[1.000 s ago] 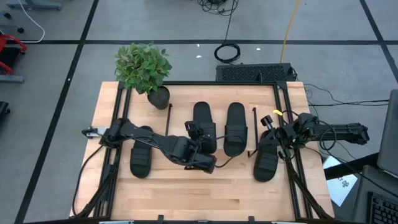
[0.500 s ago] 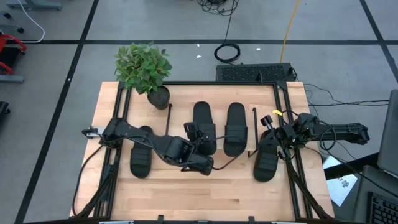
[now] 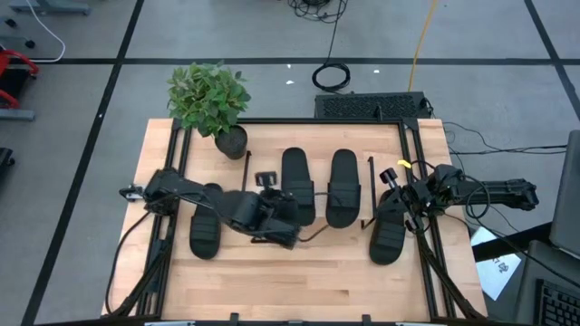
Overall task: Pick and place slides into the shelf
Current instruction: Adjust the shelf
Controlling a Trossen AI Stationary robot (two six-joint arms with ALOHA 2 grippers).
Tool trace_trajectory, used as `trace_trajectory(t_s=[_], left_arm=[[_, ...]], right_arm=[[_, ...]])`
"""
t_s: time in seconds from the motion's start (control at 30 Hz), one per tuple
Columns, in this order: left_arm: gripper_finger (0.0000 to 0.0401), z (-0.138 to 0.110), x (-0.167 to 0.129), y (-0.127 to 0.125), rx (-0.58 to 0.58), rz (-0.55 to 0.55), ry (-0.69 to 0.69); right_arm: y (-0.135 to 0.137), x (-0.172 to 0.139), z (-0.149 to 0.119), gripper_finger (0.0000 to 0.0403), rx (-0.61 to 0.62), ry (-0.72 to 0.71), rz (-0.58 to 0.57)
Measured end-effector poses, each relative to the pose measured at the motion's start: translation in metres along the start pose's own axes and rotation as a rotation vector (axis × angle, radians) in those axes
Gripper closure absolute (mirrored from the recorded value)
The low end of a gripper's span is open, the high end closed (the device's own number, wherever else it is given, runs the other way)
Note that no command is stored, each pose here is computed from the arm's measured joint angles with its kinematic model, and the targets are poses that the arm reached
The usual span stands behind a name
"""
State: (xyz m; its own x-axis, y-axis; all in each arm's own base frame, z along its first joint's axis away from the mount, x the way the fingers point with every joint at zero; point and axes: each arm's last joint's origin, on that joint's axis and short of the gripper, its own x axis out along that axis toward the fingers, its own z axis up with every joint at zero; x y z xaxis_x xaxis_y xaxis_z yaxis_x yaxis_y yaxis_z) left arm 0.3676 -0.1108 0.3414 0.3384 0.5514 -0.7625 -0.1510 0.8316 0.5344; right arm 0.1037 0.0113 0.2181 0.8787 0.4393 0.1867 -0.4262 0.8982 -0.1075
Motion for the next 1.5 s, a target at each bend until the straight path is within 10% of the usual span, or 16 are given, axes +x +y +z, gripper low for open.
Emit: trace_trajectory(t_s=[0.57,1.2,1.5], left_arm=[[0.0354,-0.045,-0.064,0.117,-0.162,-0.262,-0.118],[0.0352,-0.033,-0.047,0.13,0.214,-0.305,-0.199],[0.0352,-0.032,-0.045,0.133,0.015,-0.264,-0.179]], right_arm=[[0.0,0.0,0.001,0.0403,-0.015,-0.014,-0.005],[0.0,0.0,0.001,0.0403,-0.009,-0.013,-0.005],[0.0,0.0,0.001,0.0403,-0.009,-0.013,-0.005]])
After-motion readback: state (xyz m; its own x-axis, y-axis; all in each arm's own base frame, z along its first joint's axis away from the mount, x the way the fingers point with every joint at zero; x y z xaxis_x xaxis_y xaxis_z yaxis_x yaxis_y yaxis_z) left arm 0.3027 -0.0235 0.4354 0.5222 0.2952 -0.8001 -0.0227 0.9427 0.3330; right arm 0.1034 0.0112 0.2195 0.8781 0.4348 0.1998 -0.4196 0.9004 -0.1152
